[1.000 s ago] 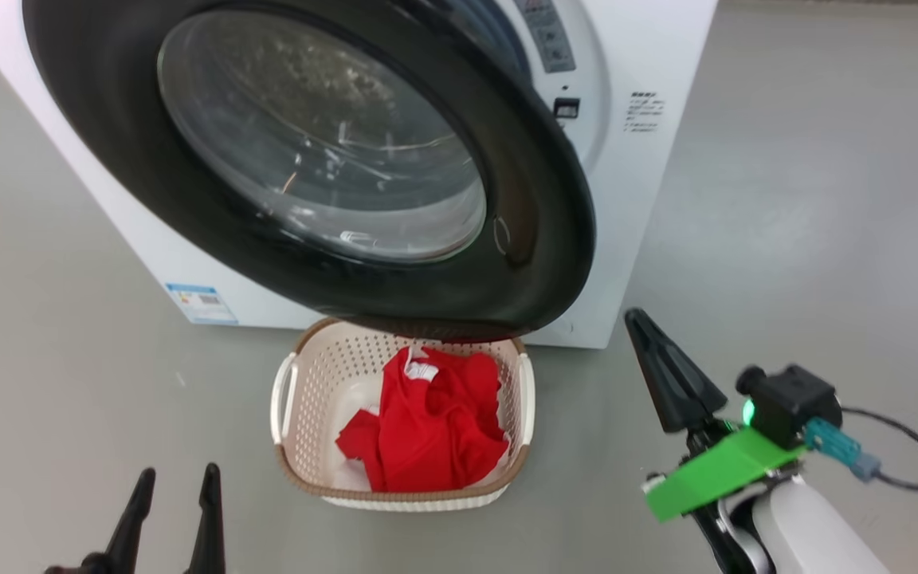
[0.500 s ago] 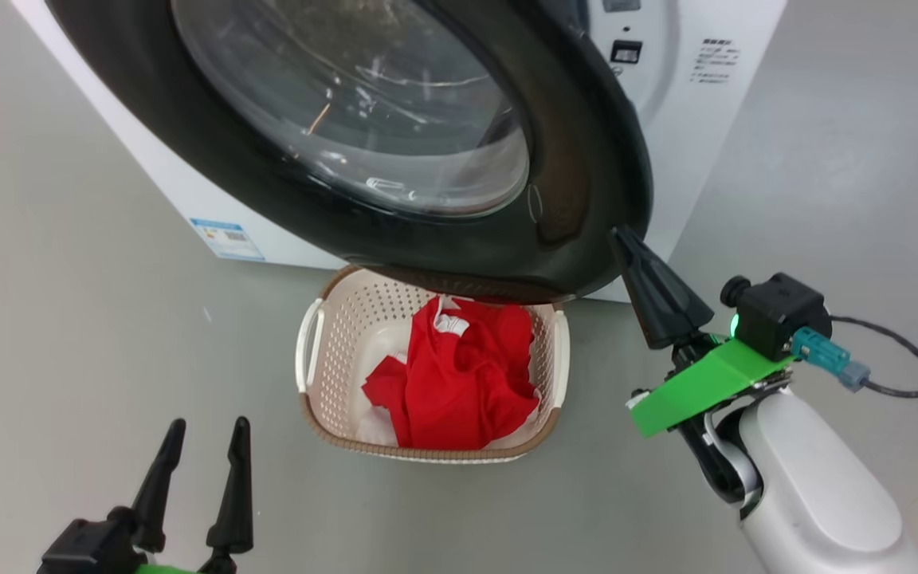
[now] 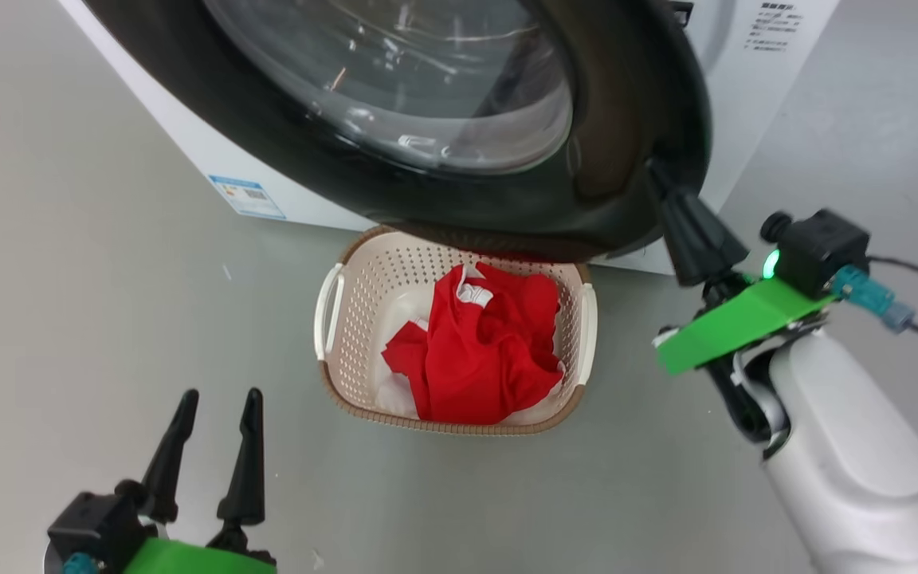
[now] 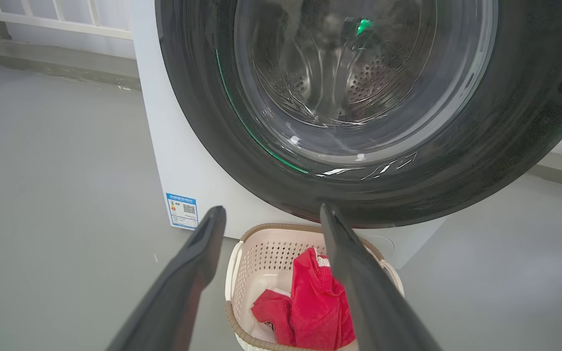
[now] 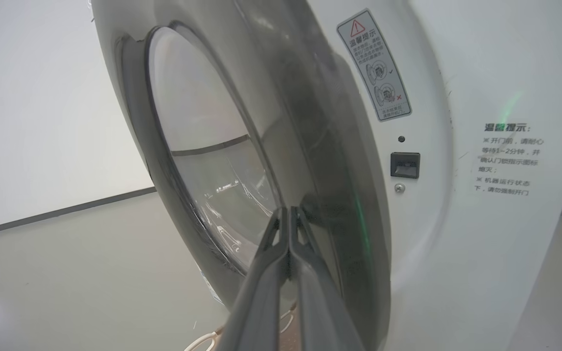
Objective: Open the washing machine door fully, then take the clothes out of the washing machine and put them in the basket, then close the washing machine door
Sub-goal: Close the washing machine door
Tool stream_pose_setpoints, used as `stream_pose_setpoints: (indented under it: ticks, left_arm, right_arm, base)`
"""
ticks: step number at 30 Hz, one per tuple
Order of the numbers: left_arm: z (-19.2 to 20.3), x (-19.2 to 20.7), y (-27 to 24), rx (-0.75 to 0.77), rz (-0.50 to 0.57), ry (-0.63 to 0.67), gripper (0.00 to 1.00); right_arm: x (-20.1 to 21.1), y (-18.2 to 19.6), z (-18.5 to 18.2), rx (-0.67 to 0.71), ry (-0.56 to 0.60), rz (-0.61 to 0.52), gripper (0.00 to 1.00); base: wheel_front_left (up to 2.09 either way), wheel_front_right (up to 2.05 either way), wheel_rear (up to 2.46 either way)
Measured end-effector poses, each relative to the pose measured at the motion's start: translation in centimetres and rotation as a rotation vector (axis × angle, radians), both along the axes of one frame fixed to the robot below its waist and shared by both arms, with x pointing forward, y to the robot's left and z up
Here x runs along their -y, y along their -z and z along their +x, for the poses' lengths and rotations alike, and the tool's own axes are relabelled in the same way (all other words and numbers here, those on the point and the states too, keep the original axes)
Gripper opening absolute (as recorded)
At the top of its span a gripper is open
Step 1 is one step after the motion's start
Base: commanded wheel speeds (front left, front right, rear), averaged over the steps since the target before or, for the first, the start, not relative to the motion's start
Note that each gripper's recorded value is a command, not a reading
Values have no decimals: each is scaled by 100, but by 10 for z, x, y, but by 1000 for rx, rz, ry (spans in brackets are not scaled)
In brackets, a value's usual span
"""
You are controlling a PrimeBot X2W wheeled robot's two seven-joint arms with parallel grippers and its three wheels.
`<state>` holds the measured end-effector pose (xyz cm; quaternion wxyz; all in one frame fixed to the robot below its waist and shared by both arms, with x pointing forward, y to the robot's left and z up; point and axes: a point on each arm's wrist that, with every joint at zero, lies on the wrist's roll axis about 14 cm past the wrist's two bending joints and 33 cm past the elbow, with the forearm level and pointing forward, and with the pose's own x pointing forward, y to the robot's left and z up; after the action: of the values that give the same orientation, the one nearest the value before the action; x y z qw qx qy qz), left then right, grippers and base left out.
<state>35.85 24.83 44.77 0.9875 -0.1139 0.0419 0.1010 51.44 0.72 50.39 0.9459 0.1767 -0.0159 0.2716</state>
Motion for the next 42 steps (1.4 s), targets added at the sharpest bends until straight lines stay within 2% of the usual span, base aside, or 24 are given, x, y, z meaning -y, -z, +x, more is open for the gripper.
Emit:
stream_pose_setpoints:
  ticks: [24,41,42]
  left_arm:
    - [16,-5,3,-8,7,-9,100]
    - [24,0,-1,11,7,12,100]
    - [24,1,-2,15,7,14,100]
  right_arm:
    - [11,-23,74,69,84,68,0]
    - [11,-32,75,95,74,66,0]
    - [12,-34,74,99,73,62,6]
  base:
    - [0,0,0]
    - [0,0,0]
    - [0,0,0]
